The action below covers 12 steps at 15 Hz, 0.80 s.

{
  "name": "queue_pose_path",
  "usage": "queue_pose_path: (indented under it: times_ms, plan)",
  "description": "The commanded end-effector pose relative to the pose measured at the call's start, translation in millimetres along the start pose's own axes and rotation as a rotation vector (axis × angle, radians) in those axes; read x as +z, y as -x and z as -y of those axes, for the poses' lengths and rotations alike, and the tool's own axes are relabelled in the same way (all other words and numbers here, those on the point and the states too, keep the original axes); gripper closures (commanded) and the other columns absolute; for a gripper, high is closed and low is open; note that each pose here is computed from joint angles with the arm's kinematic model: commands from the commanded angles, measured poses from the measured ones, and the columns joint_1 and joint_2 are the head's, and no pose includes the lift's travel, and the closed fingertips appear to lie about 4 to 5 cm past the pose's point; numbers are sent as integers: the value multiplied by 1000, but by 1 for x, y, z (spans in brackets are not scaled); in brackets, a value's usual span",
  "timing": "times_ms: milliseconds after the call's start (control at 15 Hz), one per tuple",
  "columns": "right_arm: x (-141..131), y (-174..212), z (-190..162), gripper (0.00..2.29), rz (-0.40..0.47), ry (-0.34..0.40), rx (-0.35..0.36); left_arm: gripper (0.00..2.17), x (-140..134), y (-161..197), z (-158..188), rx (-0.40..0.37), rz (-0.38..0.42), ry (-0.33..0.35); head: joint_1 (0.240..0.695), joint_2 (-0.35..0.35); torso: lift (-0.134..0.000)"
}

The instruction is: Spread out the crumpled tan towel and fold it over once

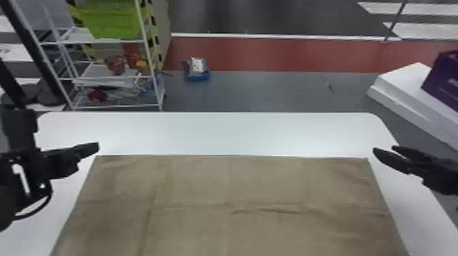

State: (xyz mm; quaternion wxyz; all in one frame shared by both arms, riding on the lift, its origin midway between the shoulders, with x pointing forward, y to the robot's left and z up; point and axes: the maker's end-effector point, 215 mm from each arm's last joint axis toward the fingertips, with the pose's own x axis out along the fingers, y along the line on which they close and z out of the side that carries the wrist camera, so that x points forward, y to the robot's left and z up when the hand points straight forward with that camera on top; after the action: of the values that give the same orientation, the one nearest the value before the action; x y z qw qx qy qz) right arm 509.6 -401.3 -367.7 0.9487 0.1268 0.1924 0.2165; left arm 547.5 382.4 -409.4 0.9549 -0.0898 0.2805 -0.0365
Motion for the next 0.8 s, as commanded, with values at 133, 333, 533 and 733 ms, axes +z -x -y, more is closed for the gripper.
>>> queue_pose_path:
  times_ms: [133,333,533,733]
  plan:
    - [16,12,10,215,-26,-89,63,1575,0,2,-23,-31,-44,17,695,-16,-124]
    - [33,30,30,215,34,-118,134,1575,-7,6,-36,-86,-106,16,695,-15,-124]
    - [55,48,64,198,25,-61,179,1571,-14,12,-30,-184,-128,27,695,-31,-124]
    - [64,46,76,201,-16,79,158,1571,-17,6,-30,-217,-132,16,695,-85,-124]
